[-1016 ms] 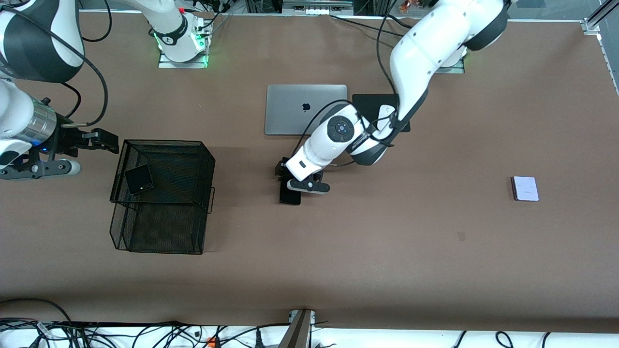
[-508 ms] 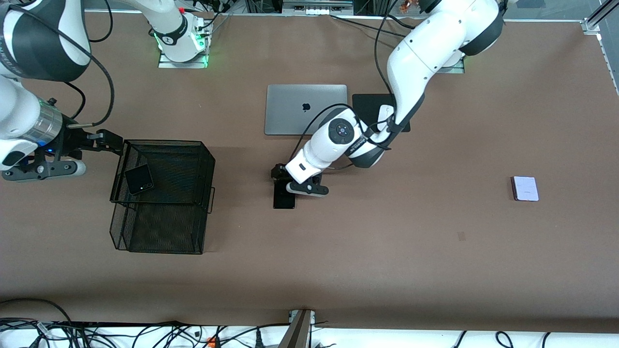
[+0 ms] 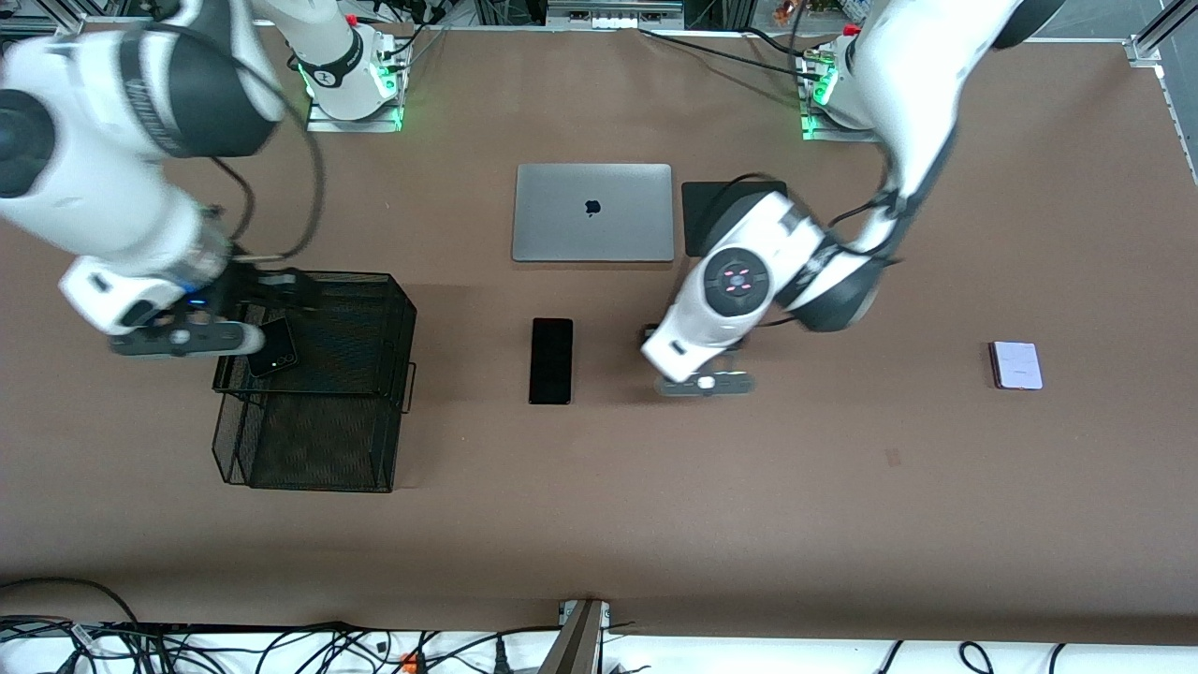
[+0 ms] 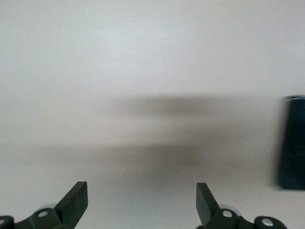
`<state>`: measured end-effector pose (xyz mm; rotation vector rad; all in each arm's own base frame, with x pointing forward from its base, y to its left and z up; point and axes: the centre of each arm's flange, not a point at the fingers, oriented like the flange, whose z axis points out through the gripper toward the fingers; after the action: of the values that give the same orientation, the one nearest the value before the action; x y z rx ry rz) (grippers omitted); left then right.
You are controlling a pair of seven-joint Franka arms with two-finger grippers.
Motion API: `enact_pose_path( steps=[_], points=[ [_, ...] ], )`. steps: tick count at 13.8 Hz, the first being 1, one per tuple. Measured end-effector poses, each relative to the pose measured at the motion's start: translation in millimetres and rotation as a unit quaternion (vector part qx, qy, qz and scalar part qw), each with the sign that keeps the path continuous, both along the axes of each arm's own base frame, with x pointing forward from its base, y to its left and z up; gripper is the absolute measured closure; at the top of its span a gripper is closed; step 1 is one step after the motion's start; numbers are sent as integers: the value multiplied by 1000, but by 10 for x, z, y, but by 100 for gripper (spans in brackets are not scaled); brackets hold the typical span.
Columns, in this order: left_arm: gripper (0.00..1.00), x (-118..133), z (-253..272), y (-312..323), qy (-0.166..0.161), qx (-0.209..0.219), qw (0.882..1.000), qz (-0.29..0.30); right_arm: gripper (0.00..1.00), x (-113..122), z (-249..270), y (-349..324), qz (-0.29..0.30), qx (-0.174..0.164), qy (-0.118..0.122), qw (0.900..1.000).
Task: Place phones with both arms
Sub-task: 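Grasp the tall phone with the right gripper while the left gripper grasps the white phone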
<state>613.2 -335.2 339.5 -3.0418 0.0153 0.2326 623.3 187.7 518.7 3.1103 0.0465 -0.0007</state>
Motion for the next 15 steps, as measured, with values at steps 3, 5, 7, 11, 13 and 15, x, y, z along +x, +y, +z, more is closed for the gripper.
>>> enact_pose_path(
  steps=[3, 5, 7, 11, 13, 15],
  points=[
    [0, 137, 267, 801, 38, 57, 997, -23, 0, -136, -308, 814, -24, 4, -3, 1000],
    [0, 308, 242, 1555, 68, 68, 995, 10, 0, -254, -519, 1300, -36, 6, -9, 999],
    [0, 452, 105, 2522, 91, 68, 992, 63, 0, -376, -702, 1715, -43, 9, -20, 999],
    [0, 474, -315, 3936, 106, 63, 990, 67, 0, -685, -1083, 2444, -49, 9, -35, 998],
    [0, 445, -567, 4360, 74, 35, 996, 34, 0, -826, -1300, 2757, -51, 2, -35, 998],
    [0, 329, -879, 4854, 22, 5, 1000, -2, 0, -816, -1583, 2878, -51, -8, -36, 998]
  ],
)
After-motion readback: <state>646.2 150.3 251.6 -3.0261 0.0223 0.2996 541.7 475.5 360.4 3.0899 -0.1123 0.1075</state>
